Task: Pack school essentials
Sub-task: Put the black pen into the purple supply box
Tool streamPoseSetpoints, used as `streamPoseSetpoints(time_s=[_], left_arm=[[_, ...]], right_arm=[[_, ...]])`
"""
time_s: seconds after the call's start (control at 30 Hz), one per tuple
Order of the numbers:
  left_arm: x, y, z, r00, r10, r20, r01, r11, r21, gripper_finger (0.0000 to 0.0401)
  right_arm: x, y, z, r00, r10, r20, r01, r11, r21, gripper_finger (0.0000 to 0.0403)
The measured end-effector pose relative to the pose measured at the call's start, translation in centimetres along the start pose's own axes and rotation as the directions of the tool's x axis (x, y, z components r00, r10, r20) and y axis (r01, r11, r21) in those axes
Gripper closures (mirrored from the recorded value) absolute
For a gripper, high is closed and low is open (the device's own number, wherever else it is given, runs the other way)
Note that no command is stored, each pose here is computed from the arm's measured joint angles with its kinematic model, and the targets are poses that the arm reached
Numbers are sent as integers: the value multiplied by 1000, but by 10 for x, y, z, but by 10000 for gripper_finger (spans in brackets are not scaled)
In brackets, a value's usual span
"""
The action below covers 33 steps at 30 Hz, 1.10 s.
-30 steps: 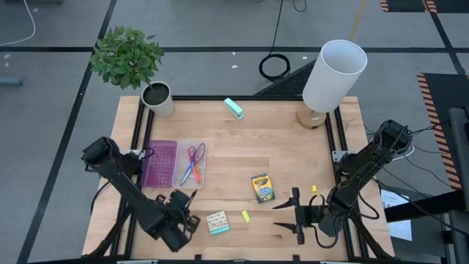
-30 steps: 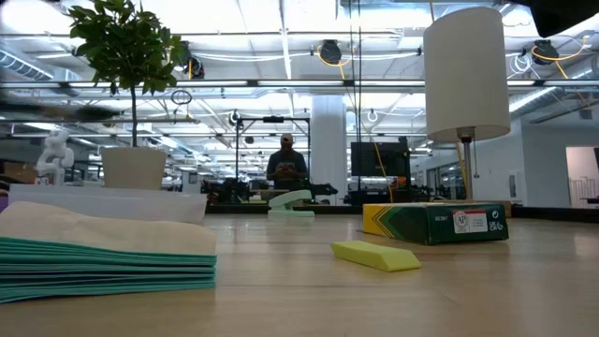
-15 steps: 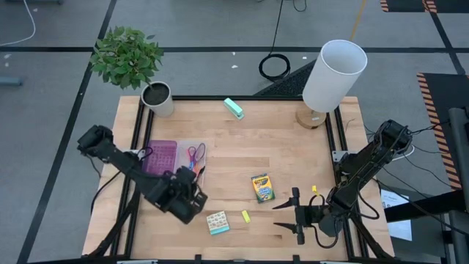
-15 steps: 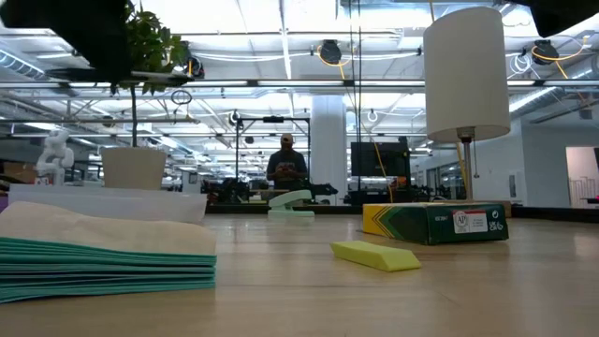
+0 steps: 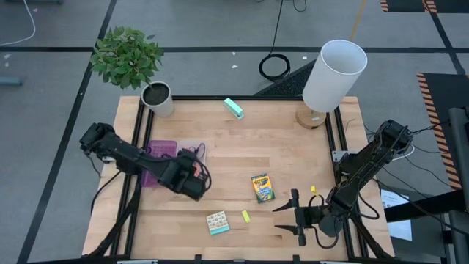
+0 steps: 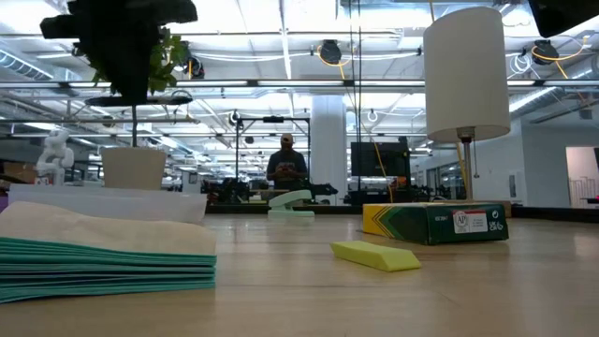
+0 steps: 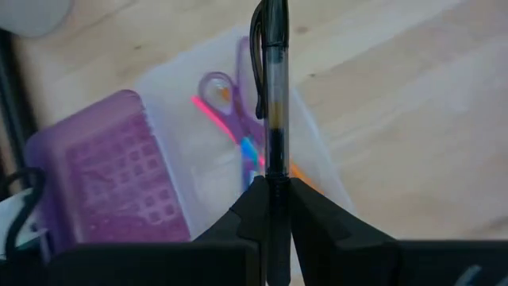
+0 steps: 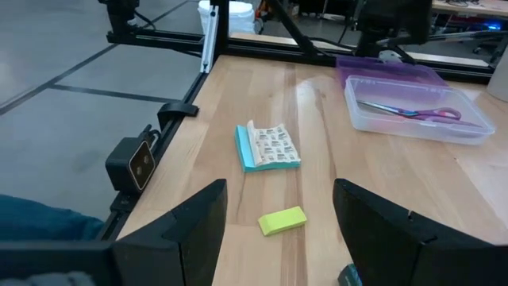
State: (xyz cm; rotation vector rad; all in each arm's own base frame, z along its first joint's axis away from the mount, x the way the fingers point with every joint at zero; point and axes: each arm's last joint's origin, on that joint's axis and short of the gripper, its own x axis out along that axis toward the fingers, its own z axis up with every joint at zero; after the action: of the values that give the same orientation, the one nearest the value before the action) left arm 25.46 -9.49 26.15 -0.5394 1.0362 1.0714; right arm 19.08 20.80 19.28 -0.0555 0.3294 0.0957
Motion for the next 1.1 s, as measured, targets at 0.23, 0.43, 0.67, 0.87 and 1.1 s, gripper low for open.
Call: streamPoseSetpoints(time_s=[0.23,0.43,0.67,0.87,1.1], left_arm=[[10,6,18,996,71,-45,-72,997,-27,359],[21,15,33,987,148,-68,-153,986,-70,359],[48,16,35,987,139,-81,-145,986,-79,359],[71,18,26,984,128,-126,-140,986,-90,359],[92,20,14,985,101,-142,-117,987,-111,359]], right_arm=[[0,0,0,1000,1,0,-1,1000,0,179],[-3,3,-1,1000,15,0,-15,1000,-5,179],[-5,5,-2,1000,23,-4,-23,1000,-14,179],[-5,5,-2,1000,23,-4,-23,1000,-14,179],[-5,5,-2,1000,22,-4,-22,1000,-21,179]])
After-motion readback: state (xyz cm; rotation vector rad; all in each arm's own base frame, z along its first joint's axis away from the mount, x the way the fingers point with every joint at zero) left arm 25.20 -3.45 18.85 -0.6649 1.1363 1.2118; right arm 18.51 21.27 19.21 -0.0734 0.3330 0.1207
